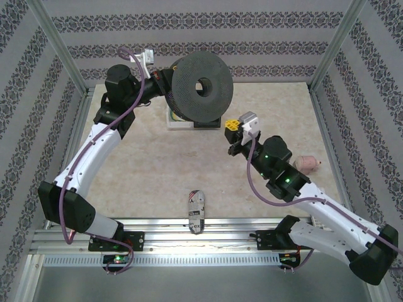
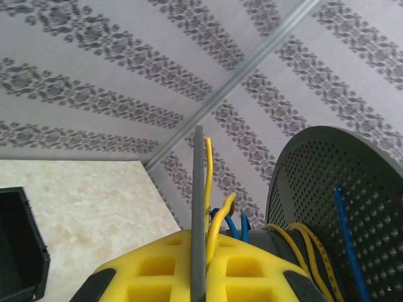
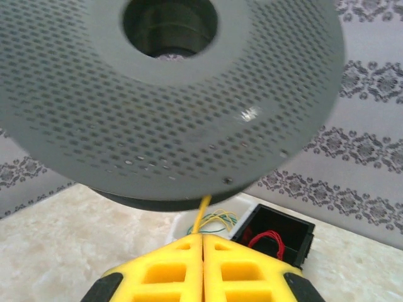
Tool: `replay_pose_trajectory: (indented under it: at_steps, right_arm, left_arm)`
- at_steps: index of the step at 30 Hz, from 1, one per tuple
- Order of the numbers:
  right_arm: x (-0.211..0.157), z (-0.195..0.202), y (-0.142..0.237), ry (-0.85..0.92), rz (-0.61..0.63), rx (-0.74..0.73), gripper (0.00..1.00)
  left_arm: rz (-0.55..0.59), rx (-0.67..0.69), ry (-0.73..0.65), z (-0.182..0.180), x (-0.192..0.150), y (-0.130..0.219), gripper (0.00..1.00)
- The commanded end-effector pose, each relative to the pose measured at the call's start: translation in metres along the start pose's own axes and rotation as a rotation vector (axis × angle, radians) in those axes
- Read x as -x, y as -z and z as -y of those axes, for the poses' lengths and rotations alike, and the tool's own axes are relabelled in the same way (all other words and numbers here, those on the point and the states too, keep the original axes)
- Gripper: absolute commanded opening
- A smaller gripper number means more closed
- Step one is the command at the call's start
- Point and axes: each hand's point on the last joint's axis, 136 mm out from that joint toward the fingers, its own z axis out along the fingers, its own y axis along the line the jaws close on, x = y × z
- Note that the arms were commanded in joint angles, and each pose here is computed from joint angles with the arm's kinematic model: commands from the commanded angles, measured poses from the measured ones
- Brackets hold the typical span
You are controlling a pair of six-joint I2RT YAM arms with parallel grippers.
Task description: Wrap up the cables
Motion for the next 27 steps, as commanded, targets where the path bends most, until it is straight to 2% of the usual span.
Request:
replay_pose_trajectory:
  at_steps: [1,7,15,21,27]
  right_arm:
    - [0.003,-0.024,-0.006,0.096,-0.031,0.061,0.0]
    - [0.017,-0.058,-0.027,0.142,-0.023,0.154,0.0]
    - [0.047,-0.099,-0.058,0.201,0.017,0.258,0.0]
    - [0.065,-0.112,-0.081,0.281,0.042,0.263,0.0]
    - [0.087,-0.107,-0.094,0.358,0.081,0.222,0.0]
  left_arm:
    - [0.24,0.134,-0.056,-0.006,0.063,0.018,0.0]
    - [0.176,0.31,-0.131,-0.026,0.043,0.007,0.0]
    - [-0.015,0.486,-0.287,-0.035,0.005,-0.023,0.0]
    - [-0.132,0.557,-0.41,-0.034,-0.021,-0.043,0.0]
    - [-0.235,0.566,-0.492,-0.03,-0.044,-0.054,0.0]
